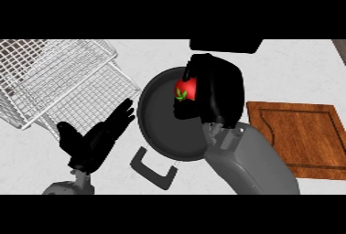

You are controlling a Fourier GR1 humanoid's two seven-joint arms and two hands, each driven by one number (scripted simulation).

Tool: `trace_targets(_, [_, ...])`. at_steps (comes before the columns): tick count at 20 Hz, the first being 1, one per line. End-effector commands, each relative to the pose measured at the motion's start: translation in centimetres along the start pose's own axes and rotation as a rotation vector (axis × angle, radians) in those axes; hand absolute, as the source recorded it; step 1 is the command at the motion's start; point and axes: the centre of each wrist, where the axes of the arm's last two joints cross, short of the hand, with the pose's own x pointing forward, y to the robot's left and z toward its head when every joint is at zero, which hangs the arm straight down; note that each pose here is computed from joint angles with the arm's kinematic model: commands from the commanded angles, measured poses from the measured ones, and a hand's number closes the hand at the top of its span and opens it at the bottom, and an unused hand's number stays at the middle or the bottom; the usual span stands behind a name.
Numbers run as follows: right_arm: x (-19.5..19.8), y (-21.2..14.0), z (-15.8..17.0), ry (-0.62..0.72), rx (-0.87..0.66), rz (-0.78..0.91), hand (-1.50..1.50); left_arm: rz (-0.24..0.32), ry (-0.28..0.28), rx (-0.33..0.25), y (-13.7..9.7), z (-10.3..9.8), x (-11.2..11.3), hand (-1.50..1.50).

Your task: Pick the tomato from the cutting board and place it in the pot

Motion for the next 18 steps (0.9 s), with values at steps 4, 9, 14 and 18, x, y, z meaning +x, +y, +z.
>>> trace_targets(4, [2.5, 4.8, -5.1, 0.063, 0.079, -0.004, 1.5, 0.017, -0.001, 0.013, -0.4, -0.8, 0.7, 0.0])
trace_targets(9, [0.1, 6.9, -6.7, 0.19, 0.032, -0.224, -1.5, 0.003, -0.002, -0.015, -0.8, -0.4, 0.9, 0.0])
trace_targets(14, [-0.9, 6.8, -7.6, 0.147, 0.024, -0.471, -1.5, -0.018, 0.006, -0.035, -0.5, -1.1, -0.2, 0.0])
trace_targets(18, [-0.7, 8.4, -7.3, 0.123, -0.008, -0.54, -1.5, -0.008, 0.007, -0.017, -0.1, -1.0, 0.6, 0.0])
